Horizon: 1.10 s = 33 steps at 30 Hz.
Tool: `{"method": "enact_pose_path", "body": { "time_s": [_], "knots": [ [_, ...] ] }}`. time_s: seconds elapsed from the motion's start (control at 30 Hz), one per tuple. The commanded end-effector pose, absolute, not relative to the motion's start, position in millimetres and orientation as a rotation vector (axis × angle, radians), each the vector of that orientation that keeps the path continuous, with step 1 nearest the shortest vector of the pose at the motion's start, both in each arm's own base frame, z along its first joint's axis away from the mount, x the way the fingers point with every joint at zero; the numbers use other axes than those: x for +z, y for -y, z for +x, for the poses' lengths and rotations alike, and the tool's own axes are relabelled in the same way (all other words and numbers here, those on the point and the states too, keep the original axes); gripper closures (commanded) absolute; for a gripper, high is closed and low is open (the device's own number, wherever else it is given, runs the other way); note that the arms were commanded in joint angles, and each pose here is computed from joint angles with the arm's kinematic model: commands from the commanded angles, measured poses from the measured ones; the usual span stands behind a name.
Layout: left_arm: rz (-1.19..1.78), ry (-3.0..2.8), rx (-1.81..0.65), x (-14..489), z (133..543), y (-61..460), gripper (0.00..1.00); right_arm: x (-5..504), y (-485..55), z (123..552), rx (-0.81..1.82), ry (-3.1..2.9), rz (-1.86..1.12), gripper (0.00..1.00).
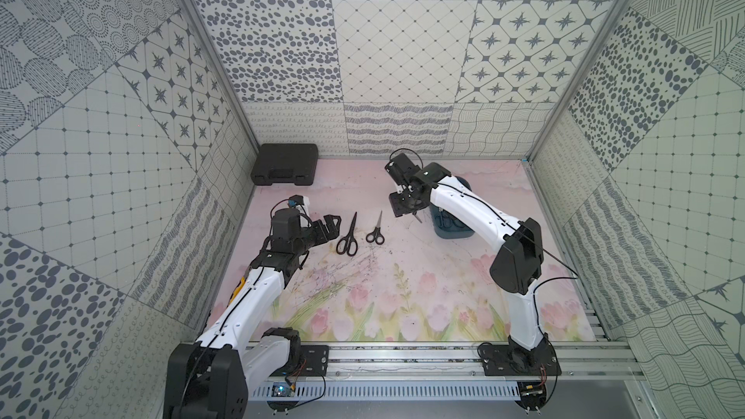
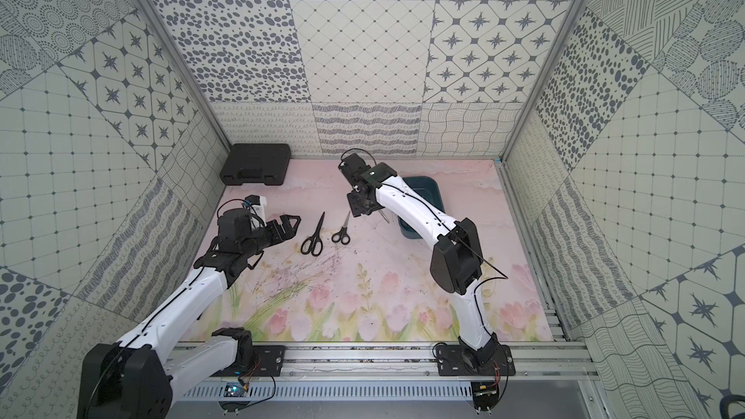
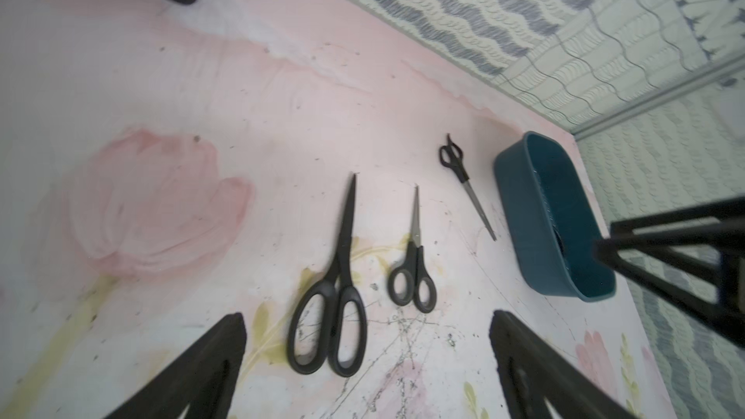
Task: Put the scissors into the storage box
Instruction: Move the scissors to the center of the board.
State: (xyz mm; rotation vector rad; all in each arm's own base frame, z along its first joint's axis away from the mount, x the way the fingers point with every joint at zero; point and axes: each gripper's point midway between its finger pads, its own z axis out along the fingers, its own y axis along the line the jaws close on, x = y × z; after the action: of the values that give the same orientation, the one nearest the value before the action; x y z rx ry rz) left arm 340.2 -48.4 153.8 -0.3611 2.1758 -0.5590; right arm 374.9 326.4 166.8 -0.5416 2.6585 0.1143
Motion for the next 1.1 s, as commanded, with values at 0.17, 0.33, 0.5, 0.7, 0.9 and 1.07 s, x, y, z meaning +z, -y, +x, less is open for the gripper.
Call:
{"method": "enact_pose_path", "body": {
  "time_s": [0.17,0.33,0.5,0.7,0.9,1.07],
  "knots": [
    [-0.702,-2.322,-0.542,99.5,310.7,19.5,0.01,87.4,-368.7,358.7,0.105,-2.849,-0.557,0.5],
    [-0.647,-2.341,-0.541,102.0,300.9,22.9,0.01,65.3,-374.4,356.7,0.095,-2.902,-0.564,0.55],
    [-0.625,-2.333,-0.555,101.7,295.3,25.6,0.01,56.2,-386.8,349.9,0.115,-2.916,-0.562,0.58],
    [-0.595,-2.322,-0.593,104.8,297.7,30.8,0.01,36.6,-382.5,352.1,0.052,-2.932,-0.529,0.63],
    [-0.577,-2.315,-0.601,108.8,297.8,32.3,0.0,18.1,-363.3,360.5,0.01,-2.964,-0.47,0.72],
    [-0.577,-2.313,-0.61,108.2,299.7,33.2,0.0,4.5,-353.2,361.1,-0.056,-2.978,-0.488,0.79]
  ]
}}
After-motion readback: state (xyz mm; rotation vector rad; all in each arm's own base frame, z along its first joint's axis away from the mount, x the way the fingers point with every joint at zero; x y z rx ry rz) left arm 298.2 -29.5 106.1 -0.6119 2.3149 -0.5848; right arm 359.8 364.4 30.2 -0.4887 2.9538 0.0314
